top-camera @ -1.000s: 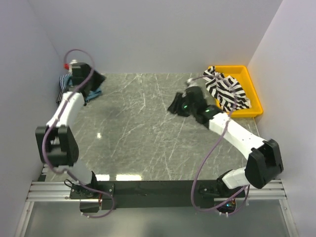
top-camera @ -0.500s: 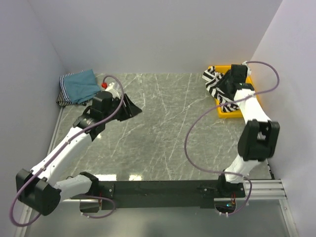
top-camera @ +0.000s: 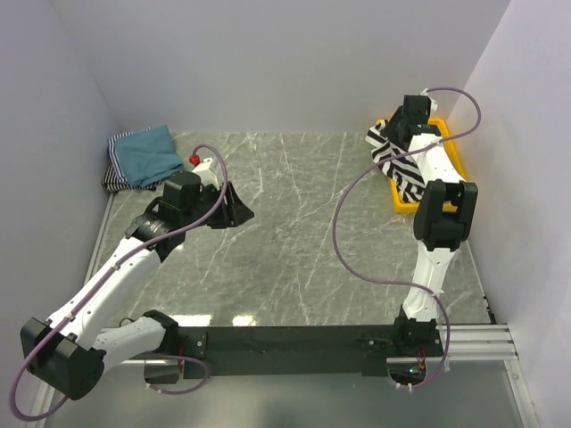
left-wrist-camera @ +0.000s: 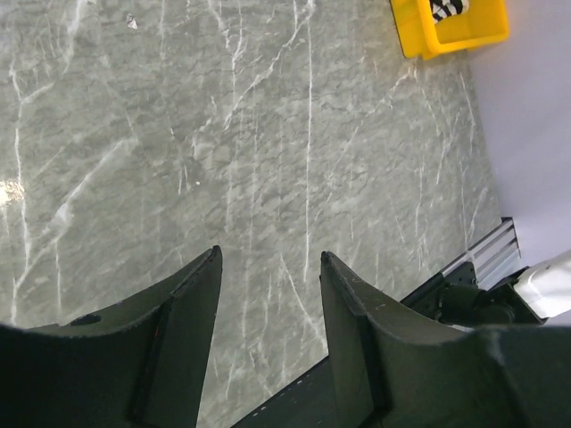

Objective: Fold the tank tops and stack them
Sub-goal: Grab the tank top from the pile

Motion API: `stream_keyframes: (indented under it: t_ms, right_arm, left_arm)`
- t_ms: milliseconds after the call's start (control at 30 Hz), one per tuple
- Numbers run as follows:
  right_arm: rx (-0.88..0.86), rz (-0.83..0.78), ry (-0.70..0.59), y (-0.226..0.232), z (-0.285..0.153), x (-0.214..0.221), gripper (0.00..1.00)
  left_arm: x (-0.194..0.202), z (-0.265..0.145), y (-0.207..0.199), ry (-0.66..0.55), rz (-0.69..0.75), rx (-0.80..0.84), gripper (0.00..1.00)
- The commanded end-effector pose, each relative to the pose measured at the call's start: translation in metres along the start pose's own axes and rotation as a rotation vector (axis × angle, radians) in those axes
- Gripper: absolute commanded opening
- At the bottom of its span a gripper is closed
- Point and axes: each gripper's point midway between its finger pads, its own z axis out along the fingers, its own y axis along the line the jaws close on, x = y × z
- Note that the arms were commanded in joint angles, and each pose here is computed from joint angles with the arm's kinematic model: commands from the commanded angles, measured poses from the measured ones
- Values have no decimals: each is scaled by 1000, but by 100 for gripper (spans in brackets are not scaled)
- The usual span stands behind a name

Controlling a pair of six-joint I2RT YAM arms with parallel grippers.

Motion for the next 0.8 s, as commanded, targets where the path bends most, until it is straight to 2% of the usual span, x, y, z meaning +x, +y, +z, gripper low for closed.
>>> stream_keyframes:
  t_ms: [0, 233, 400, 567, 600, 667, 767]
  right_arm:
    - [4, -46, -35, 14, 0, -12, 57]
    - [75, -90, -1, 1, 14, 5, 54]
    - [122, -119, -13, -8, 15, 1, 45]
    - [132, -126, -49, -6, 6, -15, 26]
    - [124, -128, -61, -2, 3, -22, 15]
    - [130, -130, -56, -3, 0, -25, 3]
    - [136, -123, -94, 0, -16, -43, 0]
  left_arm:
    - [0, -2, -3, -5, 53, 26, 54]
    - [2, 4, 0, 2, 50, 22, 53]
    - [4, 8, 1, 8, 40, 20, 53]
    - [0, 6, 2, -1, 46, 10, 53]
    - [-2, 6, 1, -7, 50, 9, 53]
    - [-3, 6, 1, -8, 50, 8, 53]
    - [-2, 7, 0, -4, 47, 15, 53]
